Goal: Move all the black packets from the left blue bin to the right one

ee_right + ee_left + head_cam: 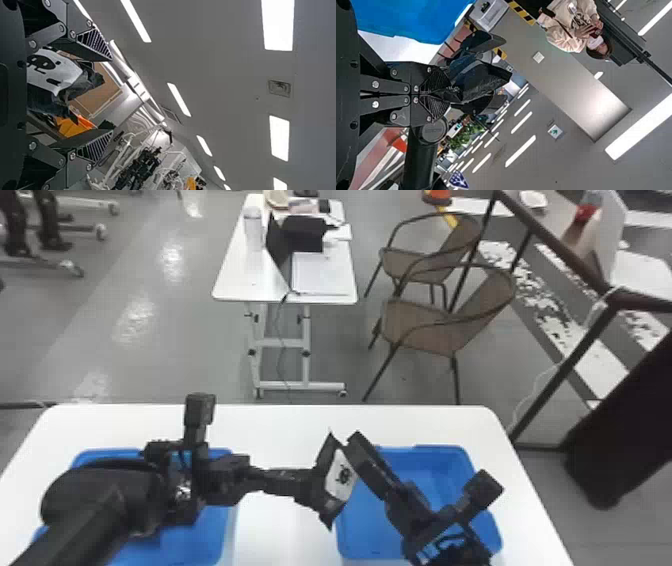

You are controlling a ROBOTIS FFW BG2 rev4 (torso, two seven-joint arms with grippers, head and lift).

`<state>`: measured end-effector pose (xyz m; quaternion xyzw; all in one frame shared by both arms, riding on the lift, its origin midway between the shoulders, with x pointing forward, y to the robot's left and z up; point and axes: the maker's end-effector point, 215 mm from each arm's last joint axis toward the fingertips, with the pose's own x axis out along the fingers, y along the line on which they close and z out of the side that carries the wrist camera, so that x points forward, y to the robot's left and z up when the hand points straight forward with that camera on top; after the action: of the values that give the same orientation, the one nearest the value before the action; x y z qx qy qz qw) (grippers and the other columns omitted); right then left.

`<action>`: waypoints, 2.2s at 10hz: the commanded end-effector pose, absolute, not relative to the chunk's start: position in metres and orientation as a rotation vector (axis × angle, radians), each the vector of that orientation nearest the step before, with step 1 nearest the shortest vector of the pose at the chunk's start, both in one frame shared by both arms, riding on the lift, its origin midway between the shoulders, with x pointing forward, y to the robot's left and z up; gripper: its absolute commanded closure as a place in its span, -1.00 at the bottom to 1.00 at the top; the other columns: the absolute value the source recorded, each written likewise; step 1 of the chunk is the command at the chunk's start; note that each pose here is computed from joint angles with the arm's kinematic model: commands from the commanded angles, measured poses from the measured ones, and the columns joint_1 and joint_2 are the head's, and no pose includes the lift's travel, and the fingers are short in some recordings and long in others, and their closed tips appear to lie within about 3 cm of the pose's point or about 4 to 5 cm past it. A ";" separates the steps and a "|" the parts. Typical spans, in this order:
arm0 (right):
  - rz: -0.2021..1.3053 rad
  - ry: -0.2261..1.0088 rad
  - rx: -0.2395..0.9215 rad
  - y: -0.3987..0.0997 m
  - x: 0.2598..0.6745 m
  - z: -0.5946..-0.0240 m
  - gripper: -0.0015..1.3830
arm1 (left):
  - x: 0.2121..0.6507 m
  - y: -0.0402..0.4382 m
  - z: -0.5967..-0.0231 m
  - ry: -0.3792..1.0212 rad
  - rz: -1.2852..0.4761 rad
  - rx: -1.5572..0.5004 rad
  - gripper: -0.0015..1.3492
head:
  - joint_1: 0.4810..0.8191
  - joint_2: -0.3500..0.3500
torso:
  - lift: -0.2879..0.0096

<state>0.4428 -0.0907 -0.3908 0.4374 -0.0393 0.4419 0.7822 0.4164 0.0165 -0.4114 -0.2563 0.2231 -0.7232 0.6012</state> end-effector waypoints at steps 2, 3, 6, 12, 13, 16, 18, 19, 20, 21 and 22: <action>1.031 -0.044 0.886 -0.067 0.438 -0.389 0.08 | 0.414 0.016 -0.412 0.526 -1.685 -0.606 0.80 | 0.27 -0.25 | 0.94; 1.031 -0.050 0.864 -0.069 0.440 -0.387 0.40 | 0.412 0.016 -0.414 0.534 -1.684 -0.611 0.80 | 0.27 -0.21 | 0.94; 0.995 -0.061 0.849 -0.079 0.443 -0.392 0.72 | 0.414 0.021 -0.417 0.546 -1.664 -0.616 0.80 | 0.27 -0.23 | 0.94; 0.789 -0.085 0.880 -0.143 0.476 -0.421 0.80 | 0.423 0.087 -0.418 0.464 -1.455 -0.790 -0.72 | 0.27 -0.18 | 0.94; 0.736 -0.073 0.893 -0.157 0.479 -0.436 0.80 | 0.442 0.101 -0.405 0.359 -1.333 -0.887 -0.70 | 0.27 -0.19 | 0.94; 0.610 -0.064 0.892 -0.196 0.480 -0.462 0.75 | 0.472 0.142 -0.348 0.129 -1.159 -0.965 -0.70 | 0.27 -0.18 | 0.94; 0.551 -0.043 0.905 -0.209 0.486 -0.476 0.53 | 0.489 0.154 -0.298 0.000 -0.999 -1.138 -0.70 | 0.27 -0.18 | 0.94; 0.529 -0.044 0.908 -0.214 0.490 -0.479 0.15 | 0.495 0.173 -0.286 -0.050 -0.967 -1.028 -0.70 | 0.27 -0.18 | 0.94; 0.506 -0.040 0.909 -0.219 0.490 -0.483 -0.32 | 0.501 0.188 -0.282 -0.058 -0.947 -0.909 -0.70 | 0.27 -0.16 | 0.94; 0.482 -0.043 0.891 -0.226 0.490 -0.485 -0.66 | 0.504 0.194 -0.285 -0.034 -0.926 -0.852 -0.70 | 0.27 -0.12 | 0.94; 0.446 -0.043 0.843 -0.243 0.486 -0.487 -0.87 | 0.509 0.197 -0.293 -0.005 -0.852 -0.807 -0.69 | 0.27 -0.11 | 0.94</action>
<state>0.4890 -0.2360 -0.4877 0.4167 -0.0184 0.2182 0.8823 0.5126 0.1979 -0.2946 -0.3913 -0.0018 -0.4003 0.8286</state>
